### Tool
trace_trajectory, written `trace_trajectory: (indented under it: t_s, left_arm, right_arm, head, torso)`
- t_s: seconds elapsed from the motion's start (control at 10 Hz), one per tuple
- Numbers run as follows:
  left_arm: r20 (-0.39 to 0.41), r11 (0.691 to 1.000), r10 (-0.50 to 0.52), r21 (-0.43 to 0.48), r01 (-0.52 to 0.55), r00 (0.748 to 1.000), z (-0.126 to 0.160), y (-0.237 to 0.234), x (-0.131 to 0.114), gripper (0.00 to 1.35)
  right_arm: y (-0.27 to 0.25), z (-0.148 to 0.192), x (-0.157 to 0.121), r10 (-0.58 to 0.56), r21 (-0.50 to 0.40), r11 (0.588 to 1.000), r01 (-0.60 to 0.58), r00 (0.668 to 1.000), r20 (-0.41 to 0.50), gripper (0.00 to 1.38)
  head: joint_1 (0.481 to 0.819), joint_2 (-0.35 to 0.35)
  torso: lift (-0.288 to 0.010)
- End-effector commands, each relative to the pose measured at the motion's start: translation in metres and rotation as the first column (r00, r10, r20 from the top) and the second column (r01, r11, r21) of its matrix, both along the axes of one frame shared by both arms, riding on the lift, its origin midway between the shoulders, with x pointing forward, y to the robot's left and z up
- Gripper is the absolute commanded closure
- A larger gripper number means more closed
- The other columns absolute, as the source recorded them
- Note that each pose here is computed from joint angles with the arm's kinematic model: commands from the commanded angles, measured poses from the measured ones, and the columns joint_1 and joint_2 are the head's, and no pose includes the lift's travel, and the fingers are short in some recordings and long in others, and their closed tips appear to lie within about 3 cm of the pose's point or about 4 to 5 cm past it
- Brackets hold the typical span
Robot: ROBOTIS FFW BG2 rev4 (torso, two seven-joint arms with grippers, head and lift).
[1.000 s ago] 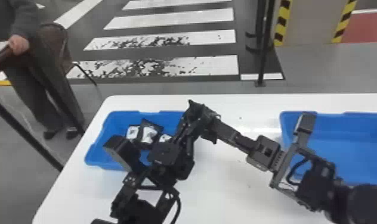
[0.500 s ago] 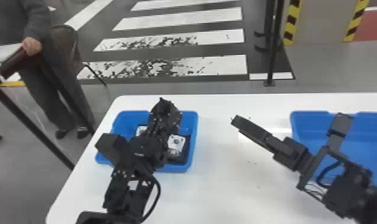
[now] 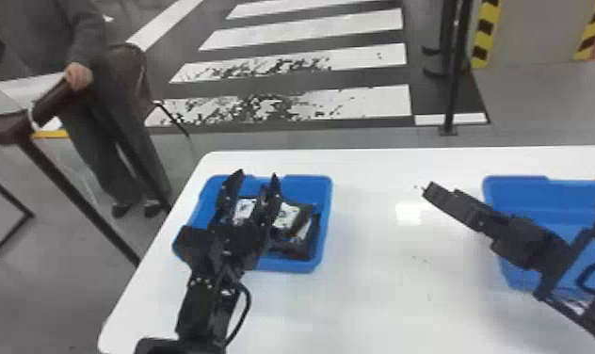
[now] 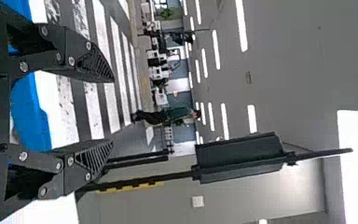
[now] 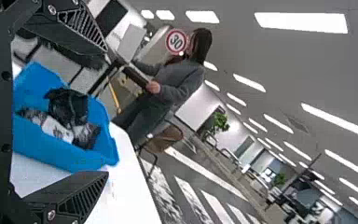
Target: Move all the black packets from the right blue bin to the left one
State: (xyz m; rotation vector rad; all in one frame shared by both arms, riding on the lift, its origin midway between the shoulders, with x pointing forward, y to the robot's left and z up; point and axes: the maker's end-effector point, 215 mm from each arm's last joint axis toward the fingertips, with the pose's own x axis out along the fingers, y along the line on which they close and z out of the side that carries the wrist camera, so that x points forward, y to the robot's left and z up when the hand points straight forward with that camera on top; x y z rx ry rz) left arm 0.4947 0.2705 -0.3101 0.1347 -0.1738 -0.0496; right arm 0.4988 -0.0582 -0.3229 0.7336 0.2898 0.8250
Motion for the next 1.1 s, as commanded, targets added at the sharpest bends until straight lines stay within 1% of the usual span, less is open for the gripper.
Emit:
trace_trajectory:
  t_s: [0.0, 0.1, 0.2, 0.3, 0.4, 0.6, 0.7, 0.8, 1.0]
  left_arm:
    - [0.063, 0.998, -0.03, -0.055, 0.033, 0.998, 0.039, -0.017, -0.031, 0.02]
    - [0.076, 0.993, -0.052, -0.101, 0.06, 0.996, 0.055, -0.03, -0.054, 0.02]
    - [0.062, 0.992, -0.054, -0.111, 0.061, 0.997, 0.064, -0.036, -0.077, 0.0]
    - [0.004, 0.991, -0.032, -0.127, 0.032, 0.999, 0.054, -0.031, -0.093, 0.0]
    - [-0.044, 0.987, -0.016, -0.162, 0.009, 0.999, 0.039, -0.021, -0.104, 0.0]
    - [-0.06, 0.993, 0.041, -0.111, -0.047, 0.997, 0.045, -0.005, -0.123, 0.0]
    - [-0.067, 0.992, 0.061, -0.108, -0.068, 0.996, 0.042, -0.001, -0.128, 0.0]
    - [-0.064, 0.992, 0.07, -0.103, -0.076, 0.996, 0.043, 0.003, -0.129, 0.0]
    - [-0.088, 0.988, 0.051, -0.143, -0.063, 0.995, 0.037, -0.015, -0.122, 0.0]
  right_arm:
    - [-0.066, 0.0, 0.007, -0.16, -0.156, 0.971, 0.179, 0.979, 0.125, 0.11]
    - [-0.109, 0.0, 0.0, -0.252, -0.228, 0.928, 0.294, 0.947, 0.198, 0.11]
    - [-0.143, 0.0, -0.013, -0.319, -0.264, 0.885, 0.382, 0.913, 0.253, 0.11]
    - [-0.173, -0.002, -0.032, -0.368, -0.307, 0.838, 0.45, 0.883, 0.291, 0.12]
    - [-0.198, 0.002, -0.052, -0.4, -0.356, 0.786, 0.506, 0.855, 0.331, 0.12]
    - [-0.224, 0.003, -0.094, -0.427, -0.462, 0.685, 0.563, 0.825, 0.371, 0.12]
    - [-0.228, -0.009, -0.106, -0.435, -0.488, 0.67, 0.56, 0.828, 0.353, 0.12]
    - [-0.228, -0.011, -0.109, -0.429, -0.503, 0.66, 0.559, 0.829, 0.358, 0.12]
    - [-0.228, -0.016, -0.108, -0.424, -0.513, 0.654, 0.556, 0.831, 0.359, 0.13]
  head:
    - [0.695, 0.25]
    - [0.695, 0.207]
    - [0.695, 0.15]
    - [0.695, 0.088]
    - [0.695, 0.039]
    - [0.695, -0.004]
    - [0.695, -0.016]
    - [0.695, -0.022]
    - [0.695, -0.022]
  torso:
    - [-0.14]
    - [-0.14]
    - [-0.14]
    - [-0.14]
    - [-0.14]
    - [-0.14]
    - [-0.14]
    - [-0.14]
    - [-0.14]
